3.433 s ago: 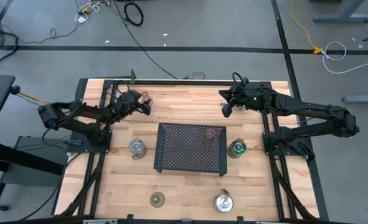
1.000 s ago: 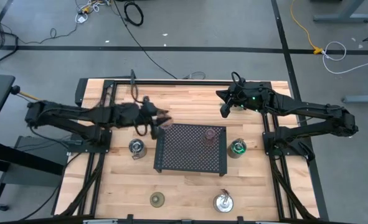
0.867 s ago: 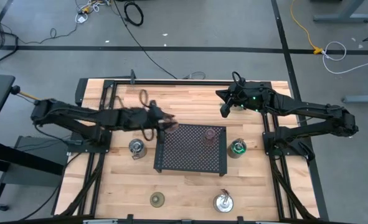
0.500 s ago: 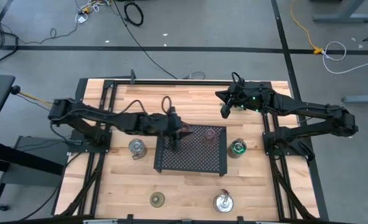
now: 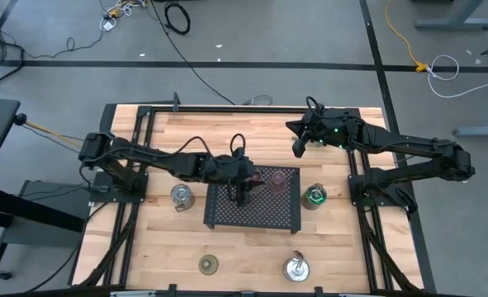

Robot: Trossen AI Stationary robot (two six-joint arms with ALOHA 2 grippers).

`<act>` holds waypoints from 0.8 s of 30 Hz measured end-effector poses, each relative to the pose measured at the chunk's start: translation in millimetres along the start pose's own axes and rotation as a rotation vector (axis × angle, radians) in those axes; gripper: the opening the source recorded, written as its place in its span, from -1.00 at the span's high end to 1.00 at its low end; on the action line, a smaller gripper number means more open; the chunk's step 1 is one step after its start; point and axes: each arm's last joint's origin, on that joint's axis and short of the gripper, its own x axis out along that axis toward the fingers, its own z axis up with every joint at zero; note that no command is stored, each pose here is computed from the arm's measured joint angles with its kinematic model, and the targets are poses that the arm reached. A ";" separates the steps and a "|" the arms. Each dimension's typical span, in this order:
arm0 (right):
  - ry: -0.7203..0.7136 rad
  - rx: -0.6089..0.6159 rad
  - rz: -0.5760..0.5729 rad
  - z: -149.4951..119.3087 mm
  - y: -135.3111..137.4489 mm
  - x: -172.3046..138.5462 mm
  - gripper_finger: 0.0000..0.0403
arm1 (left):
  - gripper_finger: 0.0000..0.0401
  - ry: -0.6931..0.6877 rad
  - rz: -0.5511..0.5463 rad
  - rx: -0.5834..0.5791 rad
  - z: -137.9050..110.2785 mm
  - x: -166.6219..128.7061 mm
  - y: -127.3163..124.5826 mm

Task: Pick & Place candle stick holders
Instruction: Put the pink candle holder on the shelf

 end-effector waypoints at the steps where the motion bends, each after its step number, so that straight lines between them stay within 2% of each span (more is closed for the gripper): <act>1: 0.002 -0.002 0.000 -0.2 0.0 0.0 0.93 | 0.36 -0.002 0.000 -0.001 0.6 -0.1 0.1; 17: 0.002 -0.003 -0.002 -0.2 -0.1 0.0 0.93 | 0.28 -0.002 0.002 -0.009 0.5 -0.1 0.5; 21: 0.002 -0.003 -0.002 -0.2 -0.1 0.0 0.93 | 0.33 -0.005 0.002 -0.009 -1.3 4.1 -0.2; 24: 0.002 -0.003 -0.002 -0.2 -0.1 0.0 0.93 | 0.29 -0.016 -0.001 -0.008 -3.9 10.5 -1.5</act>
